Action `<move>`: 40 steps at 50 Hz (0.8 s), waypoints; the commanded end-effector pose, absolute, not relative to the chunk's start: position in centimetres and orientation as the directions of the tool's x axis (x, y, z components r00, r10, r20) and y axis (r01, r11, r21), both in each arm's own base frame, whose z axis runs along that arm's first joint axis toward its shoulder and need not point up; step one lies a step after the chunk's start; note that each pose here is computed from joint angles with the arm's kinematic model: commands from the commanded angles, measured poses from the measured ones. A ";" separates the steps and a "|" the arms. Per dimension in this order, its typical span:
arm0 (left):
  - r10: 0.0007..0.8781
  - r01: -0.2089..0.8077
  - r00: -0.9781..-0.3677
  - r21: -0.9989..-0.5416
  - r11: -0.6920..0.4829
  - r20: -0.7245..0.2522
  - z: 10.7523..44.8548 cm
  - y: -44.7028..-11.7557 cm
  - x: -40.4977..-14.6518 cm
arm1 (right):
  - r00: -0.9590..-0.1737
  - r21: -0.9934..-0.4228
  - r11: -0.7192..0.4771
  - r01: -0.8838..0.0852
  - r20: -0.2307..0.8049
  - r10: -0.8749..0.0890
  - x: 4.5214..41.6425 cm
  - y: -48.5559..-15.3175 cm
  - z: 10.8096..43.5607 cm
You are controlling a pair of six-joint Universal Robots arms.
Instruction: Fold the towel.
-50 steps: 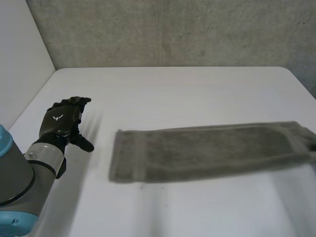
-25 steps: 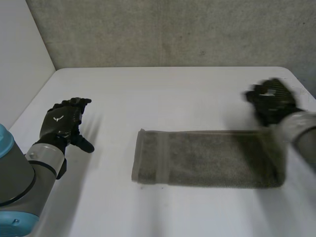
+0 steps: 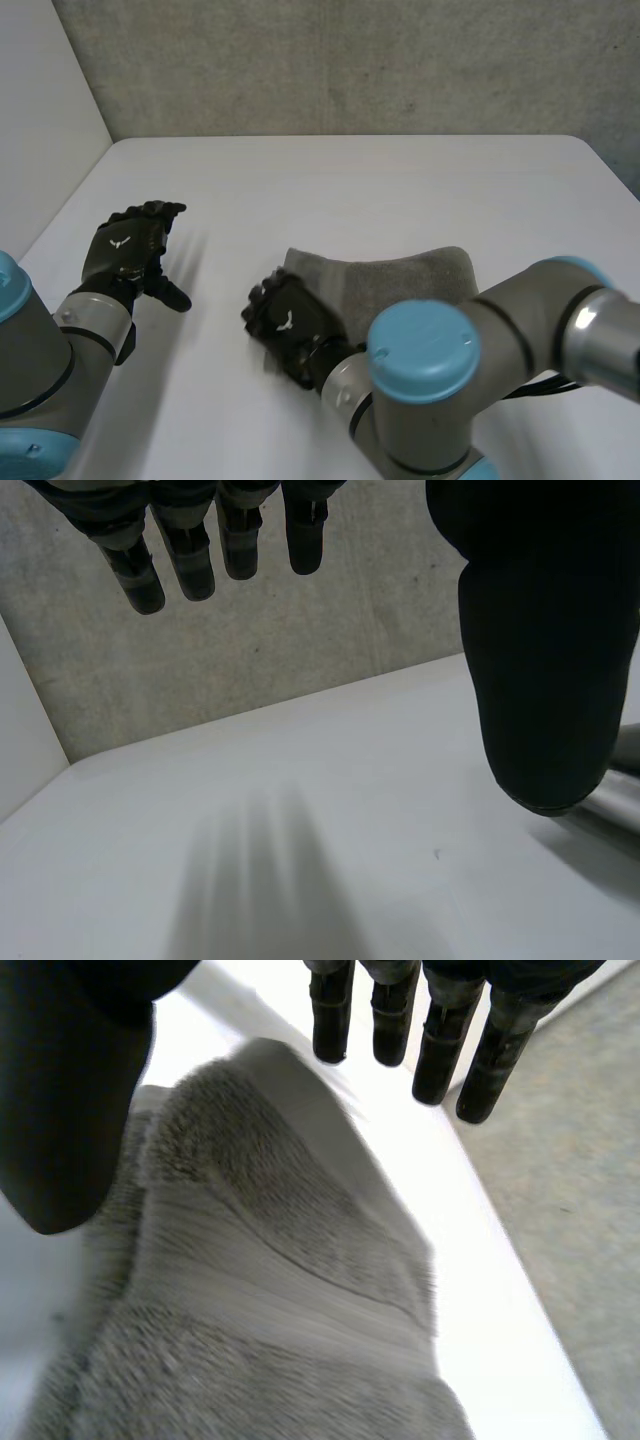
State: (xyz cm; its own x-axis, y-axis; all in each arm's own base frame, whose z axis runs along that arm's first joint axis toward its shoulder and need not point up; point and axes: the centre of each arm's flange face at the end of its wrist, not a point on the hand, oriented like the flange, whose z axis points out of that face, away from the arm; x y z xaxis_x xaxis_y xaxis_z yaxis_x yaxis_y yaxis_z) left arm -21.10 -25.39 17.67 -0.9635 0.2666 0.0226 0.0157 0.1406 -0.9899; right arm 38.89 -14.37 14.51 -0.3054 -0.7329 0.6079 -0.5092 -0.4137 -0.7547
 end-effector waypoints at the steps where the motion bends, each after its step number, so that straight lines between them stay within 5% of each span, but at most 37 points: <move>1: 0.268 0.016 -0.963 -0.990 0.140 0.022 17.7 -25.4 -21.1 | -0.518 -0.821 -0.275 -0.501 0.539 -0.664 34.2 -19.3 18.2; 3: 0.269 0.016 -0.963 -0.990 0.138 0.022 17.7 -25.3 -21.2 | -0.607 -0.870 -0.192 -0.454 0.459 -0.648 31.8 -20.6 19.4; 11: 0.306 0.019 -0.952 -0.991 0.131 0.022 18.0 -24.5 -22.1 | -0.701 -0.892 0.080 -0.446 0.293 -0.650 24.9 -22.8 16.7; 21: 0.342 0.026 -0.939 -0.991 0.134 0.022 17.8 -23.6 -23.0 | -0.760 -0.888 0.173 -0.425 0.247 -0.601 20.4 -23.5 13.3; 31: 0.341 0.025 -0.940 -0.991 0.134 0.022 17.9 -23.6 -23.0 | -0.736 -0.850 0.013 -0.527 0.449 -0.507 20.4 -25.9 15.0; 34: 0.343 0.024 -0.939 -0.991 0.130 0.022 18.0 -23.6 -23.0 | -0.679 -0.840 -0.127 -0.528 0.507 -0.530 23.9 -25.0 17.3; 36: 0.341 0.023 -0.940 -0.992 0.127 0.022 18.1 -23.6 -23.0 | -0.580 -0.836 -0.282 -0.471 0.534 -0.615 29.7 -21.9 18.9; 40: 0.341 0.024 -0.940 -0.991 0.131 0.022 18.0 -23.5 -23.0 | -0.463 -0.828 -0.352 -0.437 0.543 -0.701 34.3 -18.7 18.4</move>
